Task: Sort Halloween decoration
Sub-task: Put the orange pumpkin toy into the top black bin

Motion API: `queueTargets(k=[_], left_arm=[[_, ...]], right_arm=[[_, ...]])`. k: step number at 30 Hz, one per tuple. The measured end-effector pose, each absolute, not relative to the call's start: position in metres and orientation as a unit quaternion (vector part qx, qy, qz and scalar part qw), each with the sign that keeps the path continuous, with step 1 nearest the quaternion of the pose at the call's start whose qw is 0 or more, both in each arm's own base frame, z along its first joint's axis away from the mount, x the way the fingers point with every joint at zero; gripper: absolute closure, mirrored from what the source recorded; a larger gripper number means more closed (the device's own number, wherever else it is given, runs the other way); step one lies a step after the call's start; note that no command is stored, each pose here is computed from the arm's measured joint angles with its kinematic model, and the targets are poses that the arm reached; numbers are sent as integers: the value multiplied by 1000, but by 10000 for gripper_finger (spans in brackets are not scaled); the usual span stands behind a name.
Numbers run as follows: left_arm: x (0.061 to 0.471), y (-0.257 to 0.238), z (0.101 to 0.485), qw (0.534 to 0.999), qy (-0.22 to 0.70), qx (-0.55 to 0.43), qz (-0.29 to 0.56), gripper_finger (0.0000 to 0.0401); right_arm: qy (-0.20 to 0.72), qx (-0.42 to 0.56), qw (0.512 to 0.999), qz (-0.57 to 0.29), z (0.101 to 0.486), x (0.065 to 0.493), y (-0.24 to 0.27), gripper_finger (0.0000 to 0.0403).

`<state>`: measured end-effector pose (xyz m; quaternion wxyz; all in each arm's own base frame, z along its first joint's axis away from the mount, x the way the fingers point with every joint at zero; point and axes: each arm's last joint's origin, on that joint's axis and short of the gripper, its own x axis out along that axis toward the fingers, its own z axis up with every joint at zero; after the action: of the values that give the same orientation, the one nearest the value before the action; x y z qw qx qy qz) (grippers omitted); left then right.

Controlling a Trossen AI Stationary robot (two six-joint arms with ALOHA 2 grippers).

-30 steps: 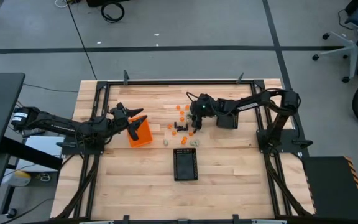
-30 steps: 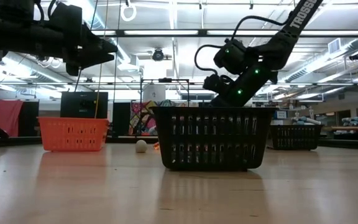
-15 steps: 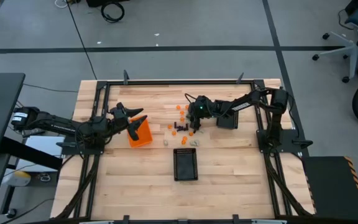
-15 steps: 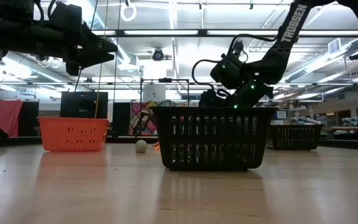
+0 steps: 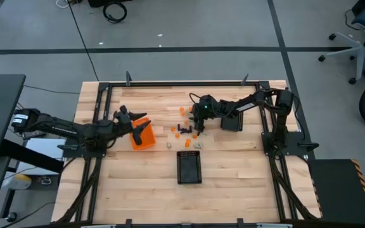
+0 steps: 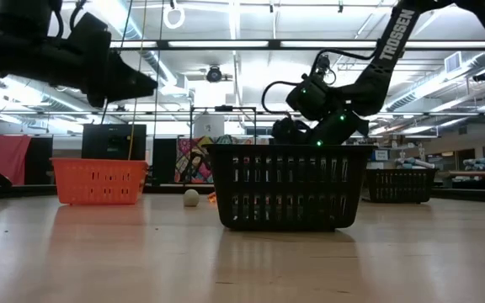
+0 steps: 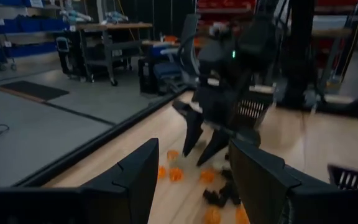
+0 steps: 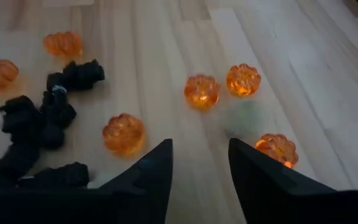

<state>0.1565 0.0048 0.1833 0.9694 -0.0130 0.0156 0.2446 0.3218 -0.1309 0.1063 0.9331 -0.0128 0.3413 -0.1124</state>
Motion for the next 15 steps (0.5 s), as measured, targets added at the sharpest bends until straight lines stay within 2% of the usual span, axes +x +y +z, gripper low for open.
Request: queueTargets(k=[7, 15], left_arm=[[157, 5, 187, 969, 1, 3, 246, 198], [156, 8, 197, 962, -26, 85, 257, 198]], right_arm=[[356, -11, 928, -110, 103, 320, -131, 254], [327, -22, 935, -134, 144, 316, -124, 243]])
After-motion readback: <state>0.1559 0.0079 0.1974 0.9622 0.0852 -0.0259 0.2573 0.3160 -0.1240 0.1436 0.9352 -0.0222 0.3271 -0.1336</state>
